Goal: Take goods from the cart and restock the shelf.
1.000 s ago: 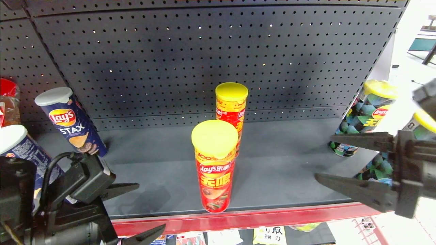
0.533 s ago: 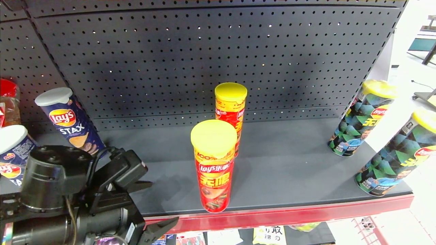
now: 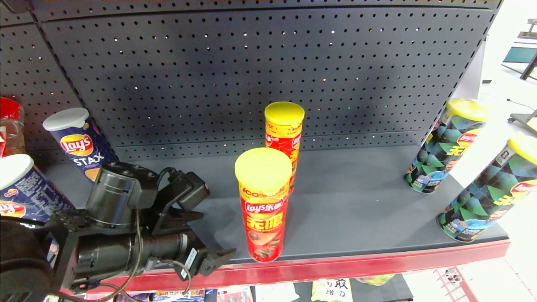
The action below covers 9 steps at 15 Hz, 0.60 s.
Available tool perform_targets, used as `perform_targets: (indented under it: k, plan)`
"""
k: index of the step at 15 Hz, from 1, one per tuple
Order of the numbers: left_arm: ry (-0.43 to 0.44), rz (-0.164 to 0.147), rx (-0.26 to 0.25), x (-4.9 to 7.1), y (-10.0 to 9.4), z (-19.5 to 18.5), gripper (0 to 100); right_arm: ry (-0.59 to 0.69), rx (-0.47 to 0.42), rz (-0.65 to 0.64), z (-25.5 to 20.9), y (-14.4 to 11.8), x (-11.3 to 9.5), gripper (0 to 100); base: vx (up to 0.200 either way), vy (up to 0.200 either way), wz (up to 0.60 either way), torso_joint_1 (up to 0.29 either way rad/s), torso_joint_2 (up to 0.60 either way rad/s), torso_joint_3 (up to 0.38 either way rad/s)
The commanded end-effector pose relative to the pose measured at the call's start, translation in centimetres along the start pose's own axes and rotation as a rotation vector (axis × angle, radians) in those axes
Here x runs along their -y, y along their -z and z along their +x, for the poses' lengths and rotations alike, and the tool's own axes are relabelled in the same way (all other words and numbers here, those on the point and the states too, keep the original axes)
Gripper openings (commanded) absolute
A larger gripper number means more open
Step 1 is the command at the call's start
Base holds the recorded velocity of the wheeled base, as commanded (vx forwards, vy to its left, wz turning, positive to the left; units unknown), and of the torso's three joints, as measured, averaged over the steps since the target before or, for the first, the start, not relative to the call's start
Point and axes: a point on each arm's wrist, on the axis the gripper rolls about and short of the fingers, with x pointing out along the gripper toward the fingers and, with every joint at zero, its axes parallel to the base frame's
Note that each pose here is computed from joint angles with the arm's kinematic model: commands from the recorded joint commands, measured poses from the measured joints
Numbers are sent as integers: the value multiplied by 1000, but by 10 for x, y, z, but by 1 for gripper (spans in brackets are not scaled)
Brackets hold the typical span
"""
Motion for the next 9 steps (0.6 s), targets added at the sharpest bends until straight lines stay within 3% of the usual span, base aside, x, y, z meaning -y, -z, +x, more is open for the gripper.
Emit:
perform_targets:
  k: [1,9]
  plan:
    - [2,-2,-15,-1,-1,7,100,-3,-2,0,1,0,0,100,0,0,0,0,0,0]
    - [4,0,-8,-5,-14,23,100,-2,0,0,0,0,0,100,0,0,0,0,0,0]
